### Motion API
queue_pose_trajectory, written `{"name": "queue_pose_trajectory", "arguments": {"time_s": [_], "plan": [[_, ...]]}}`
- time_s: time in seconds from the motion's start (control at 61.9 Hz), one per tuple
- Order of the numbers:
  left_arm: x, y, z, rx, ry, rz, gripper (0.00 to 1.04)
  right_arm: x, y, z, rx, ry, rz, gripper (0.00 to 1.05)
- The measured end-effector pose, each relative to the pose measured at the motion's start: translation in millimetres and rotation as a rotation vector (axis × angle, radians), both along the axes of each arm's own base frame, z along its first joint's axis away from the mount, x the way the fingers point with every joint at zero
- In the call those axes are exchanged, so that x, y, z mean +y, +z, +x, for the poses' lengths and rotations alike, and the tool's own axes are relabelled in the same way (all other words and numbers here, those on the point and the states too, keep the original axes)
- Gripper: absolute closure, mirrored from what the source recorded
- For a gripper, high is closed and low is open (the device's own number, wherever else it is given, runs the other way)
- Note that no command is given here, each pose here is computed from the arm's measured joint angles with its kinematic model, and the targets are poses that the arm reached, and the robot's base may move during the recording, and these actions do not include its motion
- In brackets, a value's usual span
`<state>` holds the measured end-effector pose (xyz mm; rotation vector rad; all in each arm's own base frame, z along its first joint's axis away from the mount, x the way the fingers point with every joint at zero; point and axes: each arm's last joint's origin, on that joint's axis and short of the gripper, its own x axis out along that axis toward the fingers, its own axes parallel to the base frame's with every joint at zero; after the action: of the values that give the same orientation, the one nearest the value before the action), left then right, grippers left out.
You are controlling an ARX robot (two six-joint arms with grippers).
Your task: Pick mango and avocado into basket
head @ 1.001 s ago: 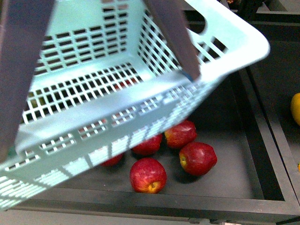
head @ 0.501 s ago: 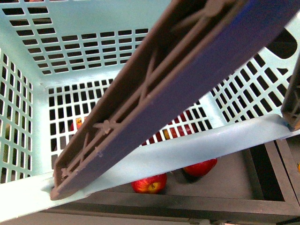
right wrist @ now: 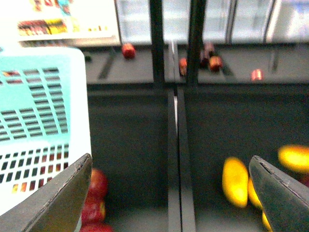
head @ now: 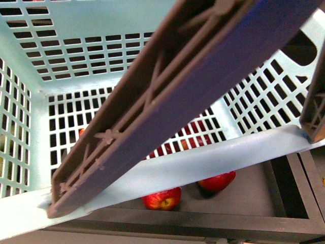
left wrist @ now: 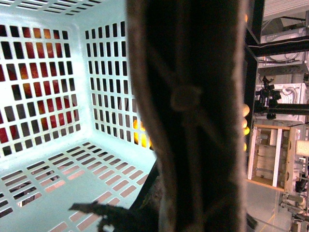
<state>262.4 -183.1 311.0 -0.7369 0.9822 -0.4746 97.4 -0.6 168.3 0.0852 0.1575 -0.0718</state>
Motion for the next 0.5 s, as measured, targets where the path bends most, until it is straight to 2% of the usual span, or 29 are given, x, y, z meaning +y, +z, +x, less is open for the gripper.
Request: {"name": "queue_pose_trajectory", "arguments": {"time_s": [0.065, 0.129, 0.178, 0.323, 0.501], "plan": [[0, 0, 0, 0.001, 0.001, -0.001, 1.01, -3, 0, 2, 0.256, -0.091, 0.118, 0.09], [0, 0, 0, -0.001, -0.002, 0.001, 1.01, -6, -6, 5, 0.395, -0.143, 0.204, 0.09], [0, 0, 0, -0.002, -0.004, 0.001, 1.01, -10, -10, 7, 0.439, -0.176, 0.267, 0.09], [0, 0, 0, -0.002, -0.003, 0.002, 1.01, -51, -2, 29, 0.395, -0.329, 0.423, 0.09], [0, 0, 0, -0.002, -0.003, 0.001, 1.01, -110, -6, 54, 0.352, -0.531, 0.421, 0.09]]}}
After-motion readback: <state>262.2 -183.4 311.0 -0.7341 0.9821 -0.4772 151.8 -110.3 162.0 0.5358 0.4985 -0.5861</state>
